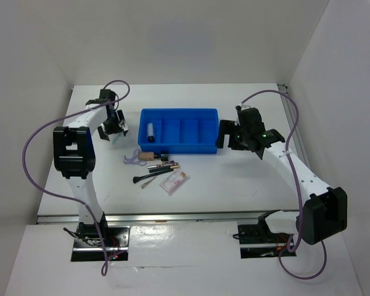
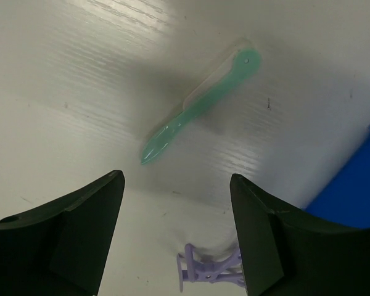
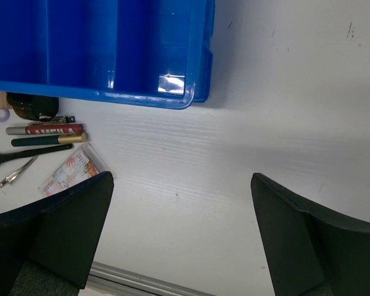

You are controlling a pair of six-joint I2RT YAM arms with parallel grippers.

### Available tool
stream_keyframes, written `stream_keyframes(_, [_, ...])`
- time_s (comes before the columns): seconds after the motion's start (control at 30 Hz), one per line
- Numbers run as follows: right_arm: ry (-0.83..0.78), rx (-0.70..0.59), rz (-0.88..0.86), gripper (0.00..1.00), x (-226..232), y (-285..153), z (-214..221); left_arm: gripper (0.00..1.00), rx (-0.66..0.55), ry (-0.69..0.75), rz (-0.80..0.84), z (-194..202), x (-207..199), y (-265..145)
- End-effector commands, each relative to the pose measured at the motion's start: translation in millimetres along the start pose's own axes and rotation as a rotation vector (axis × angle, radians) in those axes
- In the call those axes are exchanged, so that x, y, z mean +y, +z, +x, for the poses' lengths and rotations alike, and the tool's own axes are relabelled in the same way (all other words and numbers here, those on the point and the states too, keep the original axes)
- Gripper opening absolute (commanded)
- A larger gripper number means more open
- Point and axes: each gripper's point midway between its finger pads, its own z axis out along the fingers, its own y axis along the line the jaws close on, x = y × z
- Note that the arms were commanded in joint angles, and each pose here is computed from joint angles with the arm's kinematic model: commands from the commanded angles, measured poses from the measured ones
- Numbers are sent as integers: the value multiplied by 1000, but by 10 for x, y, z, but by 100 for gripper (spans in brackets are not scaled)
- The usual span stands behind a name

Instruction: Organize the makeup

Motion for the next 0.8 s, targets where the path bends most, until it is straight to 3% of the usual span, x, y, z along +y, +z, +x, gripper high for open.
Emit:
stream_keyframes(0.0, [14, -16, -4, 100, -3, -80, -9, 82, -49, -59, 47, -269, -102, -24])
stream_keyframes(0.37, [24, 6, -5, 100, 1, -29, 30, 77, 11, -59, -11, -210, -26, 315])
stream_keyframes(0.67, [24, 14, -2, 100, -5, -5, 45, 62, 32, -64, -41, -81, 39, 426])
stream_keyframes(0.77, [24, 23, 2, 100, -20, 8, 81, 50, 28, -73, -51, -87, 52, 428])
